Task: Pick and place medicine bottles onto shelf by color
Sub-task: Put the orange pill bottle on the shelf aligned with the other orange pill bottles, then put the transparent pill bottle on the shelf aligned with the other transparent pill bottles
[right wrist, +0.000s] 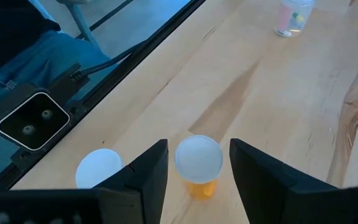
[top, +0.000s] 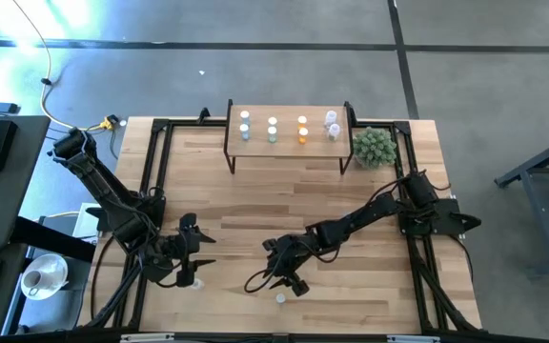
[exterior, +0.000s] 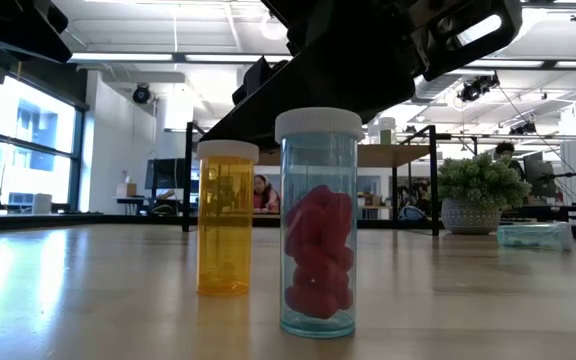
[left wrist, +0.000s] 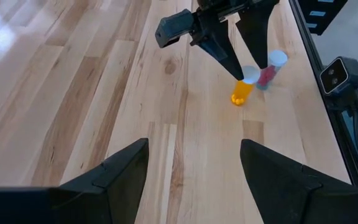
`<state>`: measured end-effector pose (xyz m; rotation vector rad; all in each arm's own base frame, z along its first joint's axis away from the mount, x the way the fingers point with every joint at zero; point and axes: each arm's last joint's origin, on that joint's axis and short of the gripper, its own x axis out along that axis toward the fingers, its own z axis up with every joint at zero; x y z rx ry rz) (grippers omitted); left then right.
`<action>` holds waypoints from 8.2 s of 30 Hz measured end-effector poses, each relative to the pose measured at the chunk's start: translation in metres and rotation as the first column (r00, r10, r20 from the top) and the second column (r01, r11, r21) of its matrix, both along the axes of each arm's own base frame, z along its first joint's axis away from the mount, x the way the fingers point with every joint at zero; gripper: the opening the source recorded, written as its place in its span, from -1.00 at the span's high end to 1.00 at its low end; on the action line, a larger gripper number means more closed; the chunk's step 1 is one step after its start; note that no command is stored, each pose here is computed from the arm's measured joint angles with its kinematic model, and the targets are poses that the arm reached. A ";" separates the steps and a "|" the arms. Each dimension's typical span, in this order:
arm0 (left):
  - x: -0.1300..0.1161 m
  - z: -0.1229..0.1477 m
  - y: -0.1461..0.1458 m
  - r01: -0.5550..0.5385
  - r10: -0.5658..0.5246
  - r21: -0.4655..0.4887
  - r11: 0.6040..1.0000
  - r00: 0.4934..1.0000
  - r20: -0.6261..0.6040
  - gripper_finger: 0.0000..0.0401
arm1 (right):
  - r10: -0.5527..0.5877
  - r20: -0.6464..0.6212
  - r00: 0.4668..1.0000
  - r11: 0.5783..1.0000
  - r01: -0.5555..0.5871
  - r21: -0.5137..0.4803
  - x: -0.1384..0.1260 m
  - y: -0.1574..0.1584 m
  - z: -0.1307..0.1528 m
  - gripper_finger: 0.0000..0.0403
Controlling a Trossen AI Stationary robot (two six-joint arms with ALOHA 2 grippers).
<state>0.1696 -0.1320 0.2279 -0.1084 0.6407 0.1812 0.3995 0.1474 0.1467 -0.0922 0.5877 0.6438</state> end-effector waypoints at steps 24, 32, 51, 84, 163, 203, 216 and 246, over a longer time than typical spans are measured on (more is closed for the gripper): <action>0.000 0.000 0.000 0.000 0.000 0.002 1.000 1.000 -0.002 -0.21 | 0.004 -0.002 1.000 1.000 -0.004 -0.004 0.004 0.001 -0.016 0.21; 0.000 0.000 0.000 0.000 0.000 0.002 1.000 1.000 -0.002 -0.21 | 0.004 -0.003 1.000 1.000 -0.004 -0.004 0.004 0.001 -0.016 0.43; 0.000 0.000 0.000 0.000 0.000 0.001 1.000 1.000 -0.002 -0.21 | -0.015 0.119 0.993 0.994 0.027 -0.103 -0.017 -0.009 0.060 0.48; 0.000 0.000 0.000 0.000 0.000 0.001 1.000 1.000 -0.002 -0.21 | -0.678 0.541 0.498 0.576 0.817 -0.030 -0.167 -0.130 0.251 0.49; 0.000 0.001 0.000 0.024 -0.024 0.032 0.999 1.000 0.001 -0.21 | -0.921 0.258 0.293 0.321 0.944 0.074 -0.143 -0.196 0.129 0.49; 0.000 0.001 0.000 0.027 -0.027 0.041 0.999 1.000 0.000 -0.21 | -0.942 0.149 0.300 0.293 0.954 -0.069 -0.105 -0.237 0.112 0.49; 0.000 0.001 0.000 0.027 -0.027 0.041 0.999 1.000 0.000 -0.21 | -0.951 0.144 0.274 0.265 0.961 -0.078 -0.106 -0.237 0.110 0.25; 0.000 0.000 0.000 0.027 -0.027 0.039 0.999 1.000 -0.001 -0.21 | -0.922 0.084 0.378 0.381 0.925 0.017 -0.148 -0.203 0.153 0.22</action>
